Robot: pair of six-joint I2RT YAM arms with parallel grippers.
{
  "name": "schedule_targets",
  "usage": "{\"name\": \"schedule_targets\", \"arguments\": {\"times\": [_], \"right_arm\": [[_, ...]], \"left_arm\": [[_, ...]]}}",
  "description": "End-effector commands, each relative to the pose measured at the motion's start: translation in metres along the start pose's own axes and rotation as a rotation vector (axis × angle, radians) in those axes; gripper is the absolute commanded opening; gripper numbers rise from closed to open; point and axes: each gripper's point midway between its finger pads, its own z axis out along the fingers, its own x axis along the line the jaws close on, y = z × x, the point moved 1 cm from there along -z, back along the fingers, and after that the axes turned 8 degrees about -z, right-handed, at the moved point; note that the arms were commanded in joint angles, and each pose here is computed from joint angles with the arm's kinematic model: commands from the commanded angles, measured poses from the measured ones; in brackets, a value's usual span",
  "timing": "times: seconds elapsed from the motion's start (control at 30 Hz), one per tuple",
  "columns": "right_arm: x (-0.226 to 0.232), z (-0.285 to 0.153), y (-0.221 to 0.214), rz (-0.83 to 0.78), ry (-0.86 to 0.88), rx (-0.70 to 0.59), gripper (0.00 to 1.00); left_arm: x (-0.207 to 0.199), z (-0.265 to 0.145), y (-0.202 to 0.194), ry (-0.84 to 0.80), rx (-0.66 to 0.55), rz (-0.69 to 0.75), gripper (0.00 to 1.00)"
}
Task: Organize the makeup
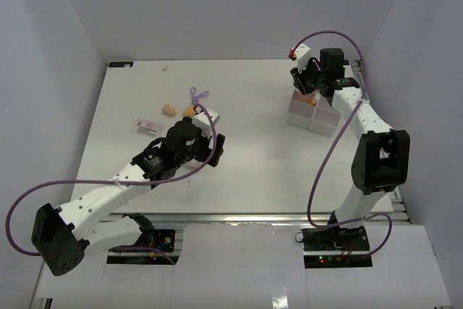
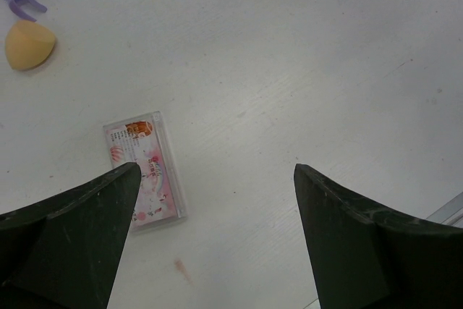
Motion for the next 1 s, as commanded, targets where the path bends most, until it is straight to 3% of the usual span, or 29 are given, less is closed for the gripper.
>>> {"name": "schedule_targets", "arguments": {"times": [0.0, 0.37, 0.6, 0.97], "right_arm": [[-0.028, -0.003, 0.009, -0.100, -0.034, -0.033, 0.09], [-0.020, 0.005, -0.011, -0.110, 0.023, 0.000, 0.14], [-0.019, 0.010, -0.021, -0.096, 0.026, 0.026, 0.37], [-0.028, -0.019, 0.004, -0.077, -0.012, -0.035, 0.60]], "left_arm": [[0.003, -0.009, 0.014, 0.004, -0.061, -0.005, 0.98], [0.002, -0.007, 0.012, -0.005, -0.056, -0.004, 0.98], [0.003, -0.007, 0.011, -0.001, -0.052, -0.006, 0.98], [0.005, -0.004, 0.008, 0.003, -0.041, -0.011, 0.98]]}}
